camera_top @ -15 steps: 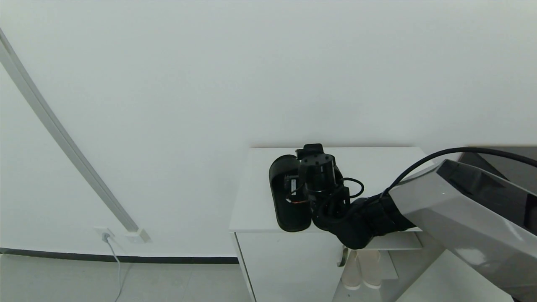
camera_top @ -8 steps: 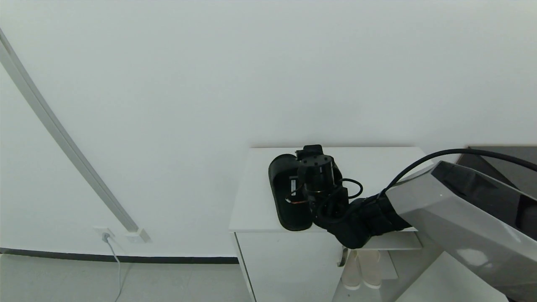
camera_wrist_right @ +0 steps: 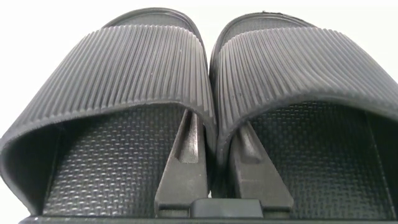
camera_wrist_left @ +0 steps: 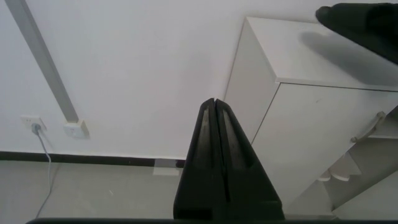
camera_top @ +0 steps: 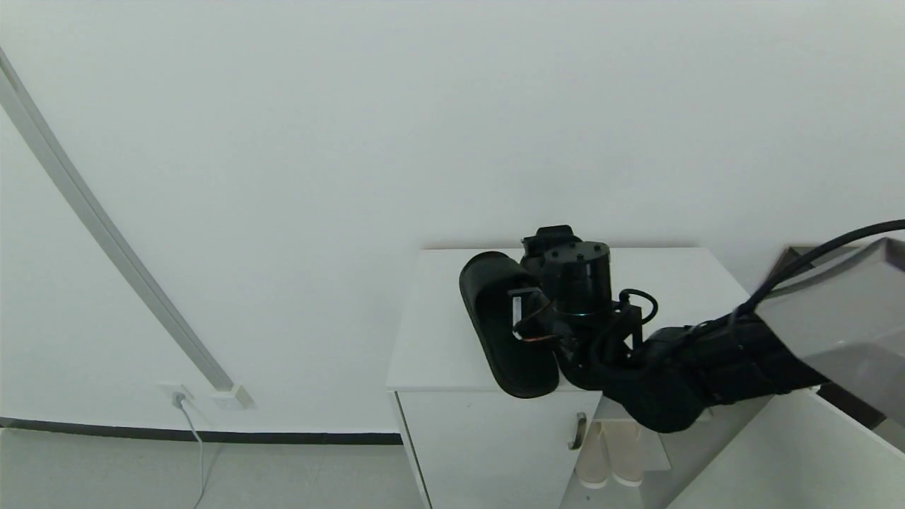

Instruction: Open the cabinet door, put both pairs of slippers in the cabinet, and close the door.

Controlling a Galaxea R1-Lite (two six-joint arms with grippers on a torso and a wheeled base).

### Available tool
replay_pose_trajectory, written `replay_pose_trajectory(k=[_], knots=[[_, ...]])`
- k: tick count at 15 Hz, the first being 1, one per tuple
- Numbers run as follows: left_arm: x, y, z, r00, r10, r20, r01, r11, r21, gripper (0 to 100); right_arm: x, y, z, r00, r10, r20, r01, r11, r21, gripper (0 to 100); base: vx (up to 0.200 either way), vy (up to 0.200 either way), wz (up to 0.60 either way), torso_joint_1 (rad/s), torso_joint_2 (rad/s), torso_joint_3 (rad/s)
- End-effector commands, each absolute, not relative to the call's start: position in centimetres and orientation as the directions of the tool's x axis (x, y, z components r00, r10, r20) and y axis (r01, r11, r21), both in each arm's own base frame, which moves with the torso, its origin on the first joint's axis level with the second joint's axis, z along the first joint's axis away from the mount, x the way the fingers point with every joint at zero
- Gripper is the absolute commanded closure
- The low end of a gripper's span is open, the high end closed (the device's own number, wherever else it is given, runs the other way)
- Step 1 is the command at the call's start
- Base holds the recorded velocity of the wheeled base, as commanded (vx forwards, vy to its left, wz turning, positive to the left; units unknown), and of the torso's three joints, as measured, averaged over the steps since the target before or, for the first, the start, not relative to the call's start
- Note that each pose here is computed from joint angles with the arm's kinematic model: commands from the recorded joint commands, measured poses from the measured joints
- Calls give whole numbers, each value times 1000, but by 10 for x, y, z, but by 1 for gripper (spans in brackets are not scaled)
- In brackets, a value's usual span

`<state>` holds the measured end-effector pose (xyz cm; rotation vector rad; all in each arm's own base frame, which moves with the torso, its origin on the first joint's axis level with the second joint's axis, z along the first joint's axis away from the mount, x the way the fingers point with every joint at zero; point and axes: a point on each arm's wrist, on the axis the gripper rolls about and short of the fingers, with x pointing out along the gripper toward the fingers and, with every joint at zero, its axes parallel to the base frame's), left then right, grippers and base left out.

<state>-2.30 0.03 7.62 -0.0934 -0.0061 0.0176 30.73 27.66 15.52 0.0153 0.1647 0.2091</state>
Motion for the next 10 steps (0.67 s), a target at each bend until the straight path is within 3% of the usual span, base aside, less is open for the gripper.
replay_pose_trajectory(k=[1,7,10], knots=[[-23,0,76,1000,17,5,-16,995,-94,100,262,239,188,947,288,-144,-283,958,57,100,0,0,0,0,0,0],[-23,0,76,1000,18,5,-18,995,-94,100,181,194,198,854,492,-168,-488,870,71,100,0,0,0,0,0,0],[-23,0,76,1000,18,5,-18,995,-94,100,176,197,196,842,511,-175,-507,859,69,100,0,0,0,0,0,0]])
